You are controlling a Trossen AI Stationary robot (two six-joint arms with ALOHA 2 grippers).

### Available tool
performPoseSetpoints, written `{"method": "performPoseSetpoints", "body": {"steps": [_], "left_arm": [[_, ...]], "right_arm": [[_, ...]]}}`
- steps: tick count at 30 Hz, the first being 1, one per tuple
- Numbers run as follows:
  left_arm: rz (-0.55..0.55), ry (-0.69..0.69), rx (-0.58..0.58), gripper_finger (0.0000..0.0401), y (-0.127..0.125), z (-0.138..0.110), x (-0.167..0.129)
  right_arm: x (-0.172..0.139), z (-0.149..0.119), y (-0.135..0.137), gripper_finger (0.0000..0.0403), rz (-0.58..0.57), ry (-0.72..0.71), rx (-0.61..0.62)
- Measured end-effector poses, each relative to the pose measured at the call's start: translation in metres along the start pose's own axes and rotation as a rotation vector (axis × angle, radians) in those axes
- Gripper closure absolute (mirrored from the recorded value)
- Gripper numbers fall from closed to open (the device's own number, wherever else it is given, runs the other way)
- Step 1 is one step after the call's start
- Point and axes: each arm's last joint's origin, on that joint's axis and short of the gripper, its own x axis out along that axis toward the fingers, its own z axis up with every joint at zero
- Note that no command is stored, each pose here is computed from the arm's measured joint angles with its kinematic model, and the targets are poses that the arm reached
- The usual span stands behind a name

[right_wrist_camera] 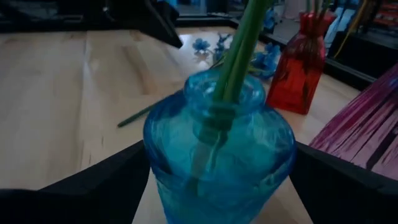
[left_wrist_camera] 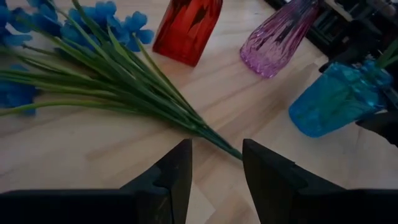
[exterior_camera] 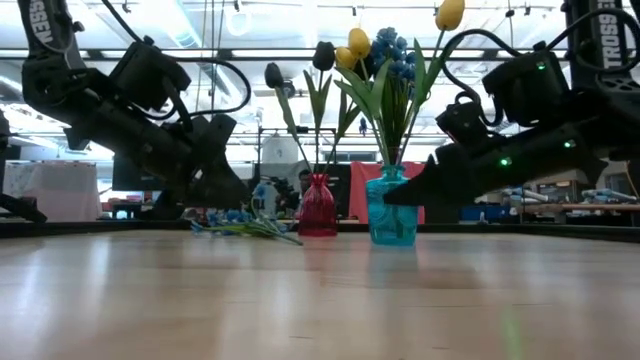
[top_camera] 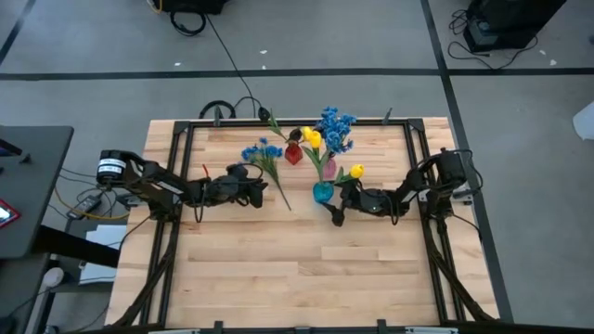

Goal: Sort flowers into vase by color
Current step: Move the blue vase to the top right of the table

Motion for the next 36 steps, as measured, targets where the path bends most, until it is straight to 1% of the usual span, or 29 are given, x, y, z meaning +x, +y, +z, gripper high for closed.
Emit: {"method": "performPoseSetpoints", "body": {"steps": [8, 16, 19, 23, 27, 30, 32, 34, 36], "left_arm": [[-0.020, 0.016, -0.005, 0.0254, -0.001, -0.001, 0.000], [-0.051, 0.046, 0.000, 0.0254, -0.002, -0.002, 0.000], [-0.057, 0.051, 0.007, 0.0254, -0.002, -0.003, 0.000], [-0.069, 0.062, 0.023, 0.0254, -0.003, -0.003, 0.000], [-0.075, 0.068, 0.025, 0.0254, -0.003, -0.003, 0.000], [-0.075, 0.069, 0.027, 0.0254, -0.003, -0.003, 0.000], [-0.075, 0.069, 0.031, 0.0254, -0.003, -0.003, 0.000], [-0.075, 0.069, 0.032, 0.0254, -0.003, -0.003, 0.000], [-0.075, 0.069, 0.032, 0.0254, -0.003, -0.003, 0.000]], "right_arm": [[0.004, 0.001, -0.001, 0.0035, -0.013, 0.001, -0.004], [0.003, 0.001, 0.001, 0.0081, -0.003, 0.003, 0.002], [0.002, 0.001, 0.002, 0.0081, 0.001, 0.003, -0.001], [-0.002, -0.002, 0.000, 0.0070, 0.003, 0.006, 0.001], [-0.012, -0.005, -0.003, 0.0074, 0.011, 0.003, -0.002], [-0.024, -0.004, -0.003, 0.0077, 0.036, -0.026, -0.036], [-0.032, 0.002, -0.003, 0.0076, 0.064, -0.077, -0.039], [-0.040, 0.006, -0.002, 0.0074, 0.123, -0.109, -0.040], [-0.046, 0.006, 0.000, 0.0074, 0.187, -0.105, -0.041]]}}
